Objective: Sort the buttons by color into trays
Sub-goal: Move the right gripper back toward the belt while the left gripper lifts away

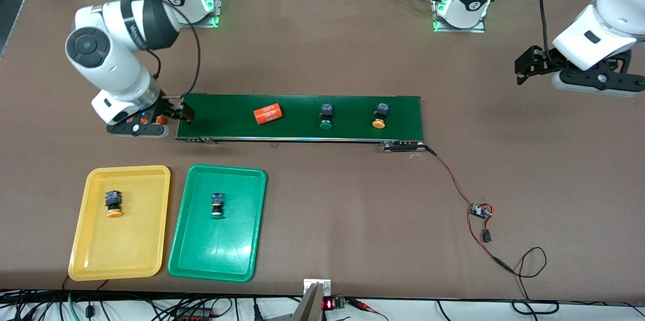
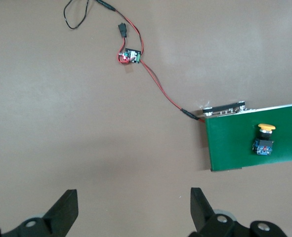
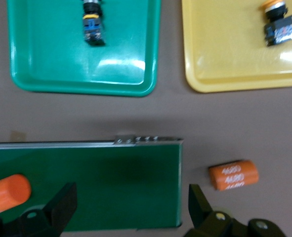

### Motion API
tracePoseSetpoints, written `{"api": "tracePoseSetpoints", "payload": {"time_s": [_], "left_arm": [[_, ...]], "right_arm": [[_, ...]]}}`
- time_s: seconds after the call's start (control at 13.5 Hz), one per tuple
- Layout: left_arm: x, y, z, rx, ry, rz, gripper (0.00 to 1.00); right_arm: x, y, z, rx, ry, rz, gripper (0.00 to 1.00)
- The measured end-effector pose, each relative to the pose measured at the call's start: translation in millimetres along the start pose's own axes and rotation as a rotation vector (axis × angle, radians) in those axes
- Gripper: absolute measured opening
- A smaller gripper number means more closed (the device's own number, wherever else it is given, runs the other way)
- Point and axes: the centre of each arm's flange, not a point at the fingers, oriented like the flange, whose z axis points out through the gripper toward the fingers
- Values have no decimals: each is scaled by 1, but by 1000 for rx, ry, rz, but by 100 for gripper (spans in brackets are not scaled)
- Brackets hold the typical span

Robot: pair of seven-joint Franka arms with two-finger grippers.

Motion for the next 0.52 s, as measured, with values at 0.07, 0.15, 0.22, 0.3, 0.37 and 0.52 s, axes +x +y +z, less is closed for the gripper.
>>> {"api": "tracePoseSetpoints", "payload": {"time_s": [0.07,0.15,0.22,0.3,0.37,0.52], "left_arm": [[1,-7,1,-27,-1,-18,100],[1,-14,3,-45,-3,-34,100],[0,-19,4,-56,-7,-45,100],[-1,-21,4,-64,-16,-53,100],[-2,-23,3,-68,-23,-60,100],[-3,-29,0,-69,-26,-72,100]], "right_arm": [[-7,-11,-5,2,-1,11,100],[-14,-21,-8,5,2,22,100],[-21,-31,-10,12,1,38,100],[-29,-43,-11,25,-3,62,100],[-37,-59,-10,35,-3,87,100],[-56,-92,-3,50,11,123,100]]}}
